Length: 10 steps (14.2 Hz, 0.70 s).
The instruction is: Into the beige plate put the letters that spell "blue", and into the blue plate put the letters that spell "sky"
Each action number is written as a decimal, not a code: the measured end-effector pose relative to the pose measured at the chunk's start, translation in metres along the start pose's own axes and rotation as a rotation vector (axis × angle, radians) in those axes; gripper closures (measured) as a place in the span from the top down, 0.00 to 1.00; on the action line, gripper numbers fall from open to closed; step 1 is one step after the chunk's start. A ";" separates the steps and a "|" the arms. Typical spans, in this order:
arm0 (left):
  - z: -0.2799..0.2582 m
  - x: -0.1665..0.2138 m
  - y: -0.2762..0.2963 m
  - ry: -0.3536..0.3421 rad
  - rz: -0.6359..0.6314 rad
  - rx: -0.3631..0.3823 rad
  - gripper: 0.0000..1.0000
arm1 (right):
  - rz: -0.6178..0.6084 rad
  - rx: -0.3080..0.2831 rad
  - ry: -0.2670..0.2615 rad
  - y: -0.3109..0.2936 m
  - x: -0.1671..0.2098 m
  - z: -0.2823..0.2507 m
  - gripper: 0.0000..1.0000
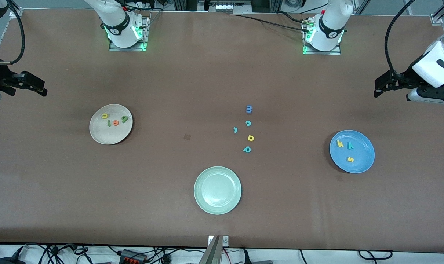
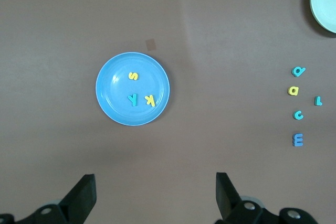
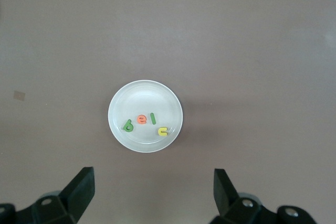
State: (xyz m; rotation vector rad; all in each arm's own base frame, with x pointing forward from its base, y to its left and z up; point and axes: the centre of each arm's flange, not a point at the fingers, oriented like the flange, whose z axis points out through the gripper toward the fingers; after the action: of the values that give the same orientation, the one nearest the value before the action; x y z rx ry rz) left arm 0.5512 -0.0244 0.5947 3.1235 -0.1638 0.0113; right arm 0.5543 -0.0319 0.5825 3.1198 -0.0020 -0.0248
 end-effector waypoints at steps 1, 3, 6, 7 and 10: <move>0.000 0.000 0.000 0.000 0.000 0.000 1.00 | -0.002 0.000 -0.002 -0.001 0.001 0.001 1.00; 0.000 0.000 0.000 0.000 0.000 0.000 1.00 | -0.006 0.000 -0.006 -0.003 0.002 0.003 1.00; 0.000 0.000 0.000 0.000 0.000 0.000 1.00 | -0.006 0.000 -0.002 -0.003 0.002 0.003 1.00; 0.000 0.000 0.000 0.000 0.000 0.000 1.00 | -0.007 0.000 -0.001 -0.003 0.002 0.003 1.00; 0.000 0.000 0.000 0.000 0.000 0.000 1.00 | -0.008 0.000 -0.011 -0.003 0.002 0.007 1.00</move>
State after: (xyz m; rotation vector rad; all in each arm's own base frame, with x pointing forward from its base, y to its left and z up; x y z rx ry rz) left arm 0.5512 -0.0245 0.5947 3.1235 -0.1639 0.0113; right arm 0.5564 -0.0290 0.5749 3.1200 0.0107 -0.0420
